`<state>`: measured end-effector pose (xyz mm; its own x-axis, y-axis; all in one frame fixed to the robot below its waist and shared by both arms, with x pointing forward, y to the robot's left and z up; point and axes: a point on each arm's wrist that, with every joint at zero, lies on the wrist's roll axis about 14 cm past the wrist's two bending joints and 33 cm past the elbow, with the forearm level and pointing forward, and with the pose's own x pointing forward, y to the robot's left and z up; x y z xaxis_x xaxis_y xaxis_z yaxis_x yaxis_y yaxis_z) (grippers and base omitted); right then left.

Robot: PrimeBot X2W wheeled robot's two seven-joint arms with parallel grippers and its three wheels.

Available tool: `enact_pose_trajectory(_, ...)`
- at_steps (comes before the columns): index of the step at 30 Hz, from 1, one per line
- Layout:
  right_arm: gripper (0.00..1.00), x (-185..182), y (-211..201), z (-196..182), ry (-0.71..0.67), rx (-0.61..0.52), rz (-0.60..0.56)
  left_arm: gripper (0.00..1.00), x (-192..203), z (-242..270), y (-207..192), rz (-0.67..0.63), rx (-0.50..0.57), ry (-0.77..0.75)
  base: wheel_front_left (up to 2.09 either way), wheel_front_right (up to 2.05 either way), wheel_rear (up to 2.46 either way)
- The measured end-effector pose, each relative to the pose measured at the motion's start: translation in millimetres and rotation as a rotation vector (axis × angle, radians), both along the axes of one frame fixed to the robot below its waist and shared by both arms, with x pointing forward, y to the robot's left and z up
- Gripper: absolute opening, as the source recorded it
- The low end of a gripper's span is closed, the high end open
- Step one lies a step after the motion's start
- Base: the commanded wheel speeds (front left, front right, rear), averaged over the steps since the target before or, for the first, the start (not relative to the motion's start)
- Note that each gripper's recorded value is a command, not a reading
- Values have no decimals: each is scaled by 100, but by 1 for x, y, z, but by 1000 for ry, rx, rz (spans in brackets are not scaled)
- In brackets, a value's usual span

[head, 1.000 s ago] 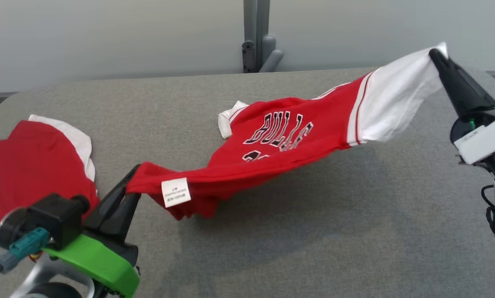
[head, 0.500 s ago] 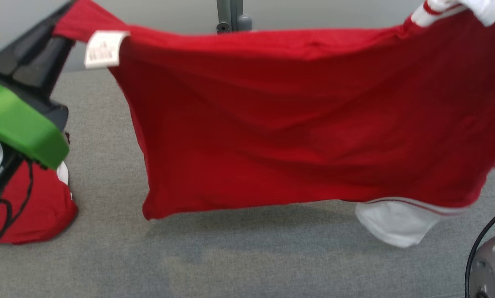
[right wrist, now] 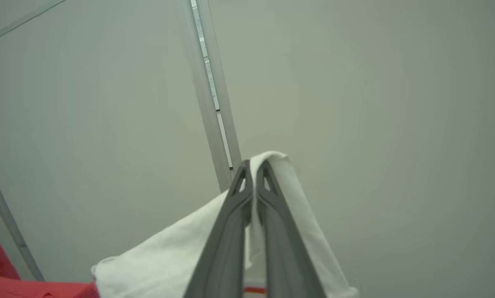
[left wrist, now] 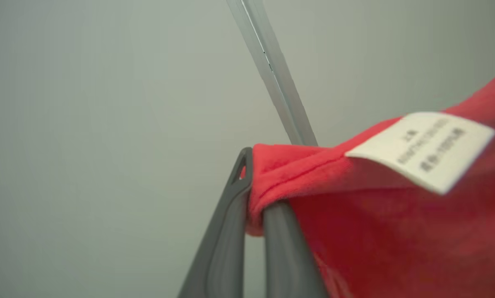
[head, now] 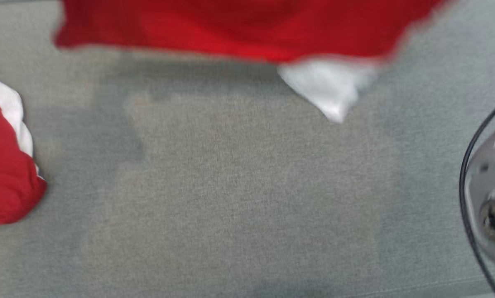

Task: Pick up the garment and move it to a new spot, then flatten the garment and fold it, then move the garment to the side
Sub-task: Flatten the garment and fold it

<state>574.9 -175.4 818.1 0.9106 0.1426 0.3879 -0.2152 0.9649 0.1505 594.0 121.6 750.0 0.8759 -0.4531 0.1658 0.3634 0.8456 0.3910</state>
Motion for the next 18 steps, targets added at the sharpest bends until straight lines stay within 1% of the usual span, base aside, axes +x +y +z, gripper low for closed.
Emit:
enact_pose_trajectory(2,0,24,5,5,-41,-18,-19,0,28,0,11,32,-18,-55,0,0,0)
enact_pose_trajectory(4,0,48,14,2,-72,-20,-10,0,54,-10,17,54,-29,-93,0,0,0)
enact_pose_trajectory(9,0,91,25,-11,-179,14,2,0,100,-19,20,59,-78,-204,0,0,0)
enact_pose_trajectory(10,0,100,25,-23,-171,16,0,0,108,-31,19,56,-90,-199,0,0,0)
enact_pose_trajectory(11,0,112,26,-43,-138,17,2,0,117,-50,19,57,-89,-180,0,0,0)
enact_pose_trajectory(14,0,137,29,-115,-19,5,2,0,135,-119,13,47,-45,-78,0,0,0)
enact_pose_trajectory(16,0,144,27,-165,63,14,-2,0,138,-171,13,44,-30,18,0,0,0)
enact_pose_trajectory(18,0,143,22,-214,146,22,-11,0,134,-220,12,39,-28,115,0,0,0)
